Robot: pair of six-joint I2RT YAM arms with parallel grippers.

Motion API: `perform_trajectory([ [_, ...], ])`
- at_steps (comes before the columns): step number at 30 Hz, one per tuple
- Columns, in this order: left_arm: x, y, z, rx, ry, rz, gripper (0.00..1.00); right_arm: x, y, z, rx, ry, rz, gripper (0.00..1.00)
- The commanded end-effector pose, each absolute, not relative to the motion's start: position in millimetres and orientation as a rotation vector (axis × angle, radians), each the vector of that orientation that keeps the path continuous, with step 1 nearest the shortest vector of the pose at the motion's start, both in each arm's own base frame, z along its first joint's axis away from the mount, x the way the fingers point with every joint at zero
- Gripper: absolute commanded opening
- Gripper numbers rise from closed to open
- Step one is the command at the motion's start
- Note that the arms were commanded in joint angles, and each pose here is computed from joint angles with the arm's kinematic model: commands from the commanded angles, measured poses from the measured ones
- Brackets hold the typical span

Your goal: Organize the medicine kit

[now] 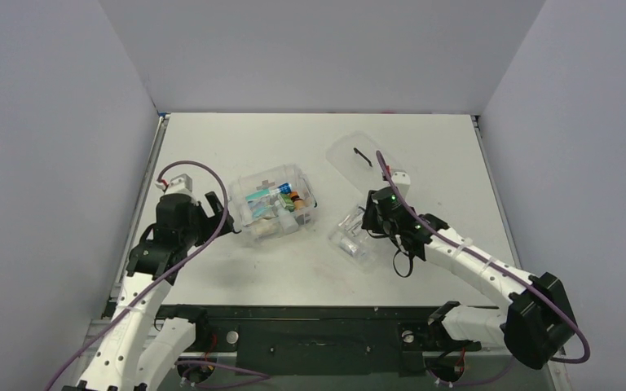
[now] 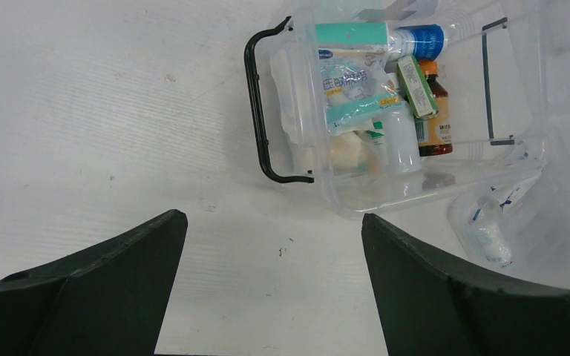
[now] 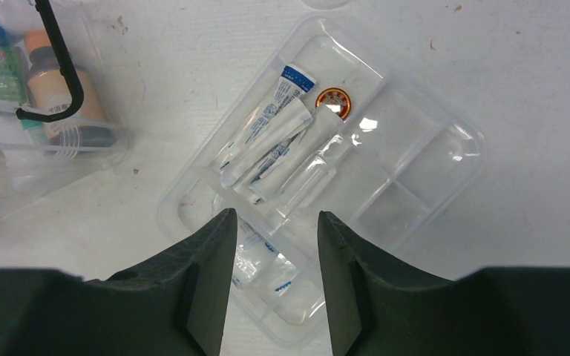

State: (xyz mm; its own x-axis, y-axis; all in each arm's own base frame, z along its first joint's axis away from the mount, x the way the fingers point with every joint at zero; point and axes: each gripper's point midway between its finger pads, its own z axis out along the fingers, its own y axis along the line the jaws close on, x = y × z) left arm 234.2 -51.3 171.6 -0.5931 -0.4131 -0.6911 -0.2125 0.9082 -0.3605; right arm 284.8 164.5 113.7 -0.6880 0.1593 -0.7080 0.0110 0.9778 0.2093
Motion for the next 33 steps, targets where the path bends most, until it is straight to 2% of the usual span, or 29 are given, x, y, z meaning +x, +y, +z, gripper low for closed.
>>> perform_trajectory([
  [1, 258.3, -57.8, 174.8, -0.511, 2.166, -0.363, 0.86, 277.2, 161.0, 126.9, 0.158, 2.252, 0.298, 0.4],
  [9, 281.0, -56.2, 148.1, -0.634, 2.211, -0.322, 0.78, 265.7, 142.8, 126.6, 0.153, 2.24, 0.21, 0.39],
  [15, 297.7, -59.3, 139.0, -0.664, 2.239, -0.313, 0.68, 260.4, 149.5, 128.7, 0.139, 2.231, 0.255, 0.39],
  [27, 323.3, -61.4, 144.5, -0.635, 2.254, -0.285, 0.6, 252.8, 160.6, 117.6, 0.104, 2.243, 0.305, 0.38],
  [33, 332.6, -68.0, 136.9, -0.589, 2.303, -0.292, 0.49, 254.0, 161.9, 115.2, 0.088, 2.256, 0.29, 0.36],
])
